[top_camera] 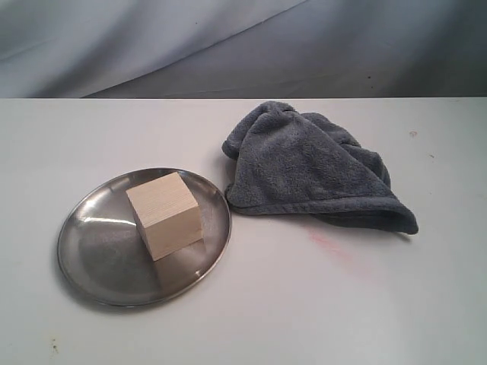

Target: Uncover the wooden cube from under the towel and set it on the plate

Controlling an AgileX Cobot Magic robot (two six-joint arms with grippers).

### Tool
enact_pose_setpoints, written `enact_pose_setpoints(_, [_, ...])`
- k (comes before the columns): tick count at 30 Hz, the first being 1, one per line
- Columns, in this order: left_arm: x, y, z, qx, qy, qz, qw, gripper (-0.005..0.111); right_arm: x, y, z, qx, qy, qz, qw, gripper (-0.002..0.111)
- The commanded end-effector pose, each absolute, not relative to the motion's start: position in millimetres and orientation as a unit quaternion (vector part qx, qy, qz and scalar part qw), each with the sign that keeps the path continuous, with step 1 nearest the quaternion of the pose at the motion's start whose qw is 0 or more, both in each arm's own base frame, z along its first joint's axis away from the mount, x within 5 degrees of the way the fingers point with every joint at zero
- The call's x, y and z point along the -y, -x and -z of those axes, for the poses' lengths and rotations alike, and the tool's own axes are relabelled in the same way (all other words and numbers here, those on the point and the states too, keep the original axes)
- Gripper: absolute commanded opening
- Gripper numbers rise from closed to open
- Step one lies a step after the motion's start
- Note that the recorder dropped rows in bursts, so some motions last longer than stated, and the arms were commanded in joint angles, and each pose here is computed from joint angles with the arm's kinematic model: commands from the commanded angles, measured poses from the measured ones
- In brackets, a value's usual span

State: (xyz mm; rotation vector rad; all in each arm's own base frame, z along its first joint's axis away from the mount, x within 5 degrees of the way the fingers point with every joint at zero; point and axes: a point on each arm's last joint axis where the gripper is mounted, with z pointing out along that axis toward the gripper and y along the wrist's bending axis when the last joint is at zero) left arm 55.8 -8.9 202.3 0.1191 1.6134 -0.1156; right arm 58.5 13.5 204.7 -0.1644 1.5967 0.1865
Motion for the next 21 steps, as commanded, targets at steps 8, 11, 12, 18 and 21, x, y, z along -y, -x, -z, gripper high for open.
enact_pose_setpoints(8, [9.2,-55.6,-201.3,-0.720,-0.053,0.055,0.689,0.000,-12.3,-55.1,-201.9,-0.715,0.087,-0.066,0.691,0.000])
enact_pose_setpoints(11, [9.2,-55.6,-201.3,-0.720,-0.053,0.055,0.689,0.000,-11.8,-55.1,-201.3,-0.719,0.071,-0.077,0.687,0.000])
enact_pose_setpoints(12, [9.2,-55.6,-201.3,-0.720,-0.053,0.055,0.689,0.000,-11.8,-55.1,-201.1,-0.719,0.071,-0.077,0.687,0.000])
enact_pose_setpoints(18, [9.2,-55.6,-201.3,-0.720,-0.053,0.055,0.689,0.000,-12.0,-55.1,-201.0,-0.721,0.067,-0.082,0.685,0.000])
enact_pose_setpoints(21, [9.2,-55.6,-201.3,-0.720,-0.053,0.055,0.689,0.000,-12.1,-55.1,-201.0,-0.721,0.064,-0.086,0.685,0.000])
